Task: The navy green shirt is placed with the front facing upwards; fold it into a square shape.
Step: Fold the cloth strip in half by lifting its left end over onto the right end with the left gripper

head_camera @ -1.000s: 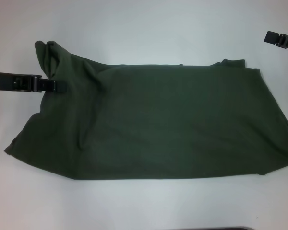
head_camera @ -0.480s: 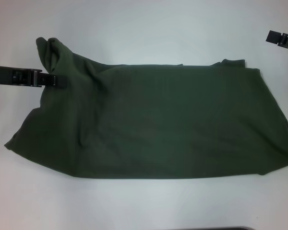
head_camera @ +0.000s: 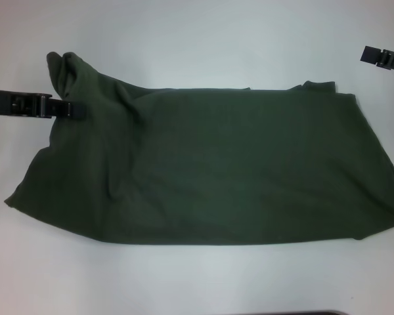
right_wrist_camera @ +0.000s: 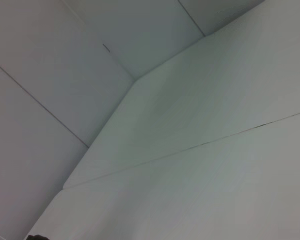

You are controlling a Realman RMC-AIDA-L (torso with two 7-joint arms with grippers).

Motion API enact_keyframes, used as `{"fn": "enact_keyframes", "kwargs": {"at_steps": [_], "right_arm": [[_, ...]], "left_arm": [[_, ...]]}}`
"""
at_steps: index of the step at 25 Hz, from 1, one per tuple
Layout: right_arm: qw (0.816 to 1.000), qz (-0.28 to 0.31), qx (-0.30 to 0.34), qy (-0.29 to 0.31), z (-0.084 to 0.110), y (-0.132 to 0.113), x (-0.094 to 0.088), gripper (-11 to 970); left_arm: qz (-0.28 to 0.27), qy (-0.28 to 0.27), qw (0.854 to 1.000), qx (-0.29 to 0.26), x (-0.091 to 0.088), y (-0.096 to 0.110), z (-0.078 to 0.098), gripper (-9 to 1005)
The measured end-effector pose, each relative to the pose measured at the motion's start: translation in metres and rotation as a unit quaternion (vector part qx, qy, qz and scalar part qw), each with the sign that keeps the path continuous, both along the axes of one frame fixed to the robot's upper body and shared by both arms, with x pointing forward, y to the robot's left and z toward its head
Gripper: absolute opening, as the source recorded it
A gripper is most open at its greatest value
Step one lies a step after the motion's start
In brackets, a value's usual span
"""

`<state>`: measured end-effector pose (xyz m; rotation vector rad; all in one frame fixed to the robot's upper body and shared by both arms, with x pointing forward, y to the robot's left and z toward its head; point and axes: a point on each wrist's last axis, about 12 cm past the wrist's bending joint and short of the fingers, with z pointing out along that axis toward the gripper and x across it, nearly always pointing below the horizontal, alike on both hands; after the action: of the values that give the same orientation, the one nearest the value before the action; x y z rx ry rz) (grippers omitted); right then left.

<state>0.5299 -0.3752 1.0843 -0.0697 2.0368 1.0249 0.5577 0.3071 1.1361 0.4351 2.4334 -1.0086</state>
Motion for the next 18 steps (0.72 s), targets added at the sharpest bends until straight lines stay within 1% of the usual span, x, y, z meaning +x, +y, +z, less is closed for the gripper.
{"fn": "enact_keyframes", "kwargs": {"at_steps": [18], "right_arm": [[1.0,0.004,-0.003,0.0,0.0009,0.0006,0.0014,924]], "left_arm": [[0.006,0.011,1.0,0.005,0.0006,0.003,0.0022,88]]}}
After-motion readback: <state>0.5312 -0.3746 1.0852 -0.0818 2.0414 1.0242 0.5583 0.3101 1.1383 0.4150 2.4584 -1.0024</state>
